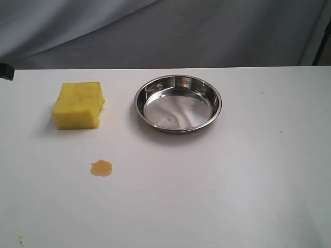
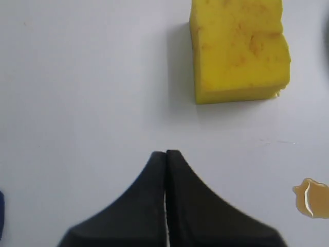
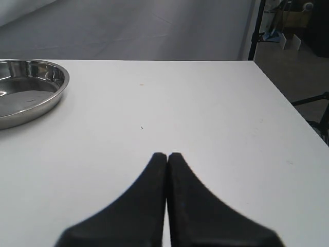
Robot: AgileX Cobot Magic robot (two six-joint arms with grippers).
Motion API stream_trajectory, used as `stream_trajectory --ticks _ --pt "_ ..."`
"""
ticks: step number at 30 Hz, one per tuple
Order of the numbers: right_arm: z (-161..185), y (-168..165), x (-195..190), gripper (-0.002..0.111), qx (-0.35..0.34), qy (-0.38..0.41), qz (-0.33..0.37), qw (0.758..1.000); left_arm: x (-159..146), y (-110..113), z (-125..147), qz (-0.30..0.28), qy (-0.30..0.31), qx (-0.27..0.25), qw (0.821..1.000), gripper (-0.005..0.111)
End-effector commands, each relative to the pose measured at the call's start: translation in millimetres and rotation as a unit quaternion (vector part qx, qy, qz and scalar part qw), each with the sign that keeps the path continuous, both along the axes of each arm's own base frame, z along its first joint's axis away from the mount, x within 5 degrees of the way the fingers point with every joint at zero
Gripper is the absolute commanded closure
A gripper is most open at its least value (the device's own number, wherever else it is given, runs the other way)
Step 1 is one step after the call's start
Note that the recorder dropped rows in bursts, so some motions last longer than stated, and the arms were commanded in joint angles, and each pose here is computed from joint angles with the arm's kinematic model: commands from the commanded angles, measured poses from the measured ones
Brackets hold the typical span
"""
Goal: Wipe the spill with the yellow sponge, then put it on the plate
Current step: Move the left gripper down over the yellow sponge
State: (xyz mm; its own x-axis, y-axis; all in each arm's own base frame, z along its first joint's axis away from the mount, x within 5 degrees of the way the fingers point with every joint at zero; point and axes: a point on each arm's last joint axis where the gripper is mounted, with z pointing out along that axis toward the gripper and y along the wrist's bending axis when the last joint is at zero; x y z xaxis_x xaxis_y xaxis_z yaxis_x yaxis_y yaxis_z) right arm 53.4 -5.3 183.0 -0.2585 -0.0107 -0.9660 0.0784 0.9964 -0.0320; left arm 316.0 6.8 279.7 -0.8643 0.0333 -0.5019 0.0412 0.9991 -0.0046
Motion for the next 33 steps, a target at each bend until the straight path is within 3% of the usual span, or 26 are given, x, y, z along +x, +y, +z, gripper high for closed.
stream_trajectory --ticks 1,5,19,33 --pt "-1 0 0 0.108 -0.002 -0.002 0.002 1.0 9 -1 -4 -0.014 -0.006 0.003 1.0 0.107" --pt "-1 0 0 0.108 -0.002 -0.002 0.002 1.0 13 -1 -7 -0.03 0.008 0.011 0.999 0.107" --pt "-1 0 0 0.108 -0.001 -0.002 0.002 1.0 27 -3 -1 -0.022 -0.063 -0.001 0.998 0.107" --pt "-1 0 0 0.108 -0.003 -0.002 0.002 1.0 30 -3 2 -0.018 -0.086 -0.002 0.996 0.107"
